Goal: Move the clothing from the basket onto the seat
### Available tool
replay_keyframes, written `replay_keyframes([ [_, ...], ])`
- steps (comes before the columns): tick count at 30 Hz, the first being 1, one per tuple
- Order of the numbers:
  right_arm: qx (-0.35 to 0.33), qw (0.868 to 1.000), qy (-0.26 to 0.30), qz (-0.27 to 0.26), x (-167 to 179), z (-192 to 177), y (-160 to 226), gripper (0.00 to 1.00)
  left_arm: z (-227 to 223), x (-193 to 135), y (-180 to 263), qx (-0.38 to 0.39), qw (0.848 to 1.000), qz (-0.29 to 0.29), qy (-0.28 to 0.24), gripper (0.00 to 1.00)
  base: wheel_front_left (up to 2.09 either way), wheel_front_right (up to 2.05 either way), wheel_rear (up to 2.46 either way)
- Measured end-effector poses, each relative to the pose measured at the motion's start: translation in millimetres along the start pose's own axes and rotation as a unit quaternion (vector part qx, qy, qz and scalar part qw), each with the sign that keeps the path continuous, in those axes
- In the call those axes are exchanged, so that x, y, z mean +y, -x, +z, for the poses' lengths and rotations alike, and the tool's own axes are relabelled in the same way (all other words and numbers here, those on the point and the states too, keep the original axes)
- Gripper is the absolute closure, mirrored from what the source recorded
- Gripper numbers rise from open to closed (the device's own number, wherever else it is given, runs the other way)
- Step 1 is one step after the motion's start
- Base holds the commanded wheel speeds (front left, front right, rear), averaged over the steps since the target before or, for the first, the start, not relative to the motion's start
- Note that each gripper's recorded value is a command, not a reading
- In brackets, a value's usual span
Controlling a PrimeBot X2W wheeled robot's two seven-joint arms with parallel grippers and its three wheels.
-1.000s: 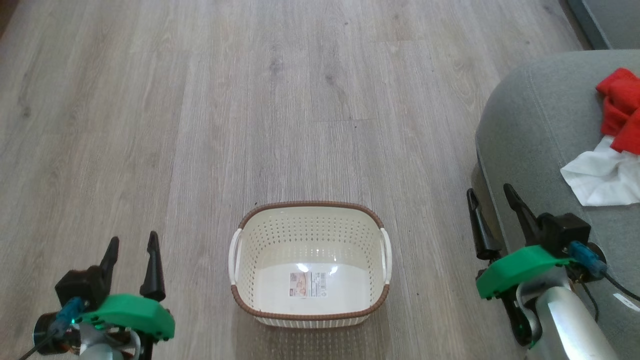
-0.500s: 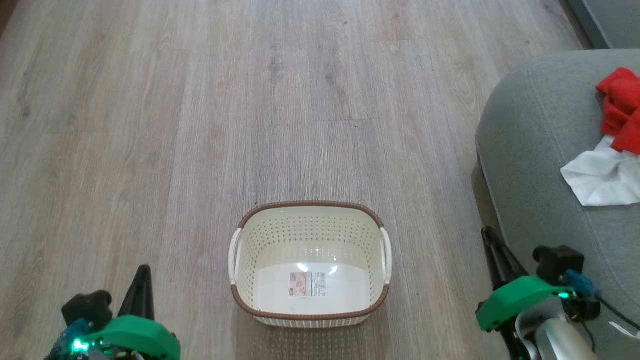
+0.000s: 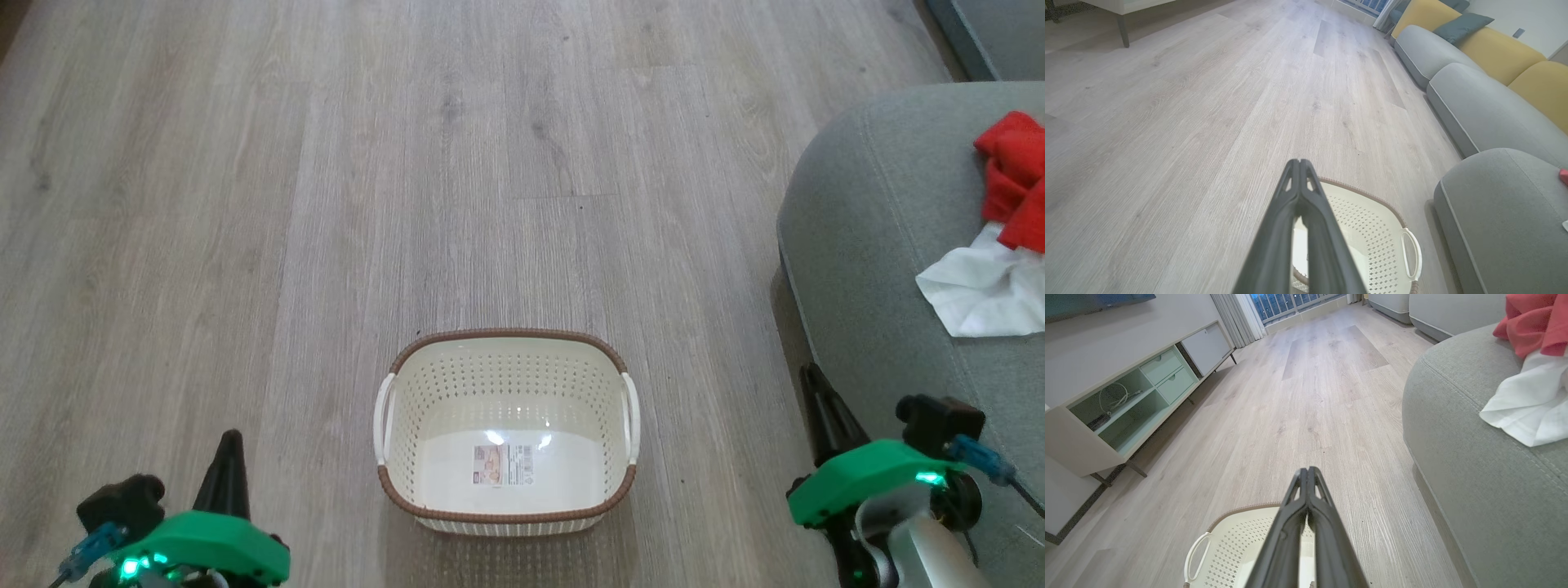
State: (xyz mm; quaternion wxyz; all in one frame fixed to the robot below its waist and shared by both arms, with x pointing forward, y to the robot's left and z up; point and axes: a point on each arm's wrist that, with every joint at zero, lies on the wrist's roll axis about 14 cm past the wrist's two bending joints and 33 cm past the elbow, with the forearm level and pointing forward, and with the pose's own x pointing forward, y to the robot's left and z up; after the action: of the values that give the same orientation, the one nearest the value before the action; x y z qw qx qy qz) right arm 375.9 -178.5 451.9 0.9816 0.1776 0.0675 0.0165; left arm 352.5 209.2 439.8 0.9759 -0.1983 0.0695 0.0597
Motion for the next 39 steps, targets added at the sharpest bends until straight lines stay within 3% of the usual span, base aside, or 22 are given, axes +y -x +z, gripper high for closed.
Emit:
replay_keyframes([
  [22, -0.009, 0.992, -0.120, -0.022, -7, 9, -2, 1.00, 1, -1, -2, 0.007, 0.993, 0.009, 0.115, 1.00, 0.00, 0.00, 0.00],
  [39, -0.016, 0.973, -0.226, -0.031, -9, 15, -3, 1.00, 4, -5, -4, 0.012, 0.977, 0.008, 0.214, 1.00, 0.00, 0.00, 0.00],
])
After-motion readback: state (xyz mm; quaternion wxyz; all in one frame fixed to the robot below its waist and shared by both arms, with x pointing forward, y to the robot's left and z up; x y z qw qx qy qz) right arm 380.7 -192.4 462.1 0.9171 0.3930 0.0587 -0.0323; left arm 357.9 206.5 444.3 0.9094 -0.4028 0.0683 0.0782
